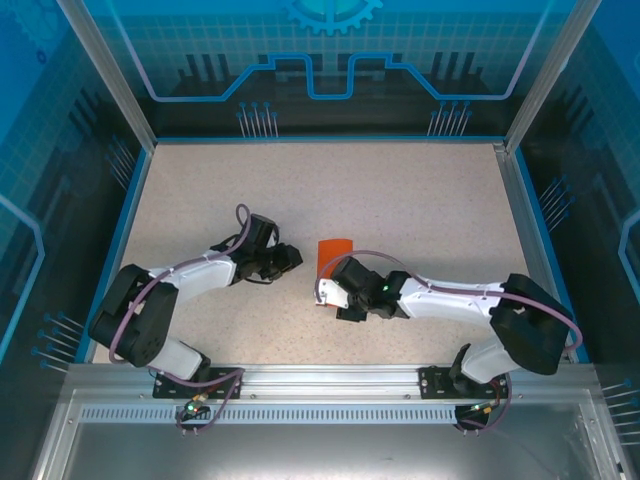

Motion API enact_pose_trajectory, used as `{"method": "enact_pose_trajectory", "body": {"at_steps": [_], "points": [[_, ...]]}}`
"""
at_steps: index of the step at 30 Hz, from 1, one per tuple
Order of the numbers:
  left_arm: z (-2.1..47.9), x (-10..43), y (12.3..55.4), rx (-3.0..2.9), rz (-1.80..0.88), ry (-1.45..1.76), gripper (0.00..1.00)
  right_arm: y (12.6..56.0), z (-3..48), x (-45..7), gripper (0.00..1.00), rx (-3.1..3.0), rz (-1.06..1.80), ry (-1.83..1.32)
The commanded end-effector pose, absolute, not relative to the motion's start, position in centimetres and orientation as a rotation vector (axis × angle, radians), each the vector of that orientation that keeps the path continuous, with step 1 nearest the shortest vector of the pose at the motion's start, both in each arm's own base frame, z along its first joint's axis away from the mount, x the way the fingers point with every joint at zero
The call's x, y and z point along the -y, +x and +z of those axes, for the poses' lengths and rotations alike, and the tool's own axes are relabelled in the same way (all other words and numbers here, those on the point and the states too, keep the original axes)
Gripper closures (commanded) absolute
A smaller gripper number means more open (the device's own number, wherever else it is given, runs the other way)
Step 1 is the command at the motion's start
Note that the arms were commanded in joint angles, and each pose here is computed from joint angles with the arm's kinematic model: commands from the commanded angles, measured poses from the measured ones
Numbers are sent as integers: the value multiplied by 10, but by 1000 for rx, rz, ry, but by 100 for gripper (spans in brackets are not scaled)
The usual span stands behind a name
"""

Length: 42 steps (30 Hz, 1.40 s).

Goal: Fold a paper plane with a square sheet of paper (pick it up from the middle)
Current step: Fold the triangle a second time at the center of the table.

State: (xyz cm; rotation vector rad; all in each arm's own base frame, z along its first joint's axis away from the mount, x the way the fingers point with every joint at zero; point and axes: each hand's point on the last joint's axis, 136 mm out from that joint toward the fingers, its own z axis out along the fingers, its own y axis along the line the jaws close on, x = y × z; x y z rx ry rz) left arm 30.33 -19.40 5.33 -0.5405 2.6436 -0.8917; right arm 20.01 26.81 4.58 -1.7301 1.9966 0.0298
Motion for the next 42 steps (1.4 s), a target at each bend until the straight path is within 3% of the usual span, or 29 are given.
{"method": "enact_pose_trajectory", "body": {"at_steps": [1, 17, 22, 42], "points": [[54, 192, 296, -2647, -894, -525, 67, 200, 39, -268, 49, -1980, -69, -1798], [54, 192, 300, -2628, -906, -534, 67, 195, 36, -240, 49, -1968, -173, -1850], [55, 193, 301, -2620, -915, -539, 67, 189, 44, -257, 48, -1936, -22, -1862], [50, 196, 301, -2625, -942, -572, 67, 212, 32, -298, 48, -1814, -57, -1854]]}}
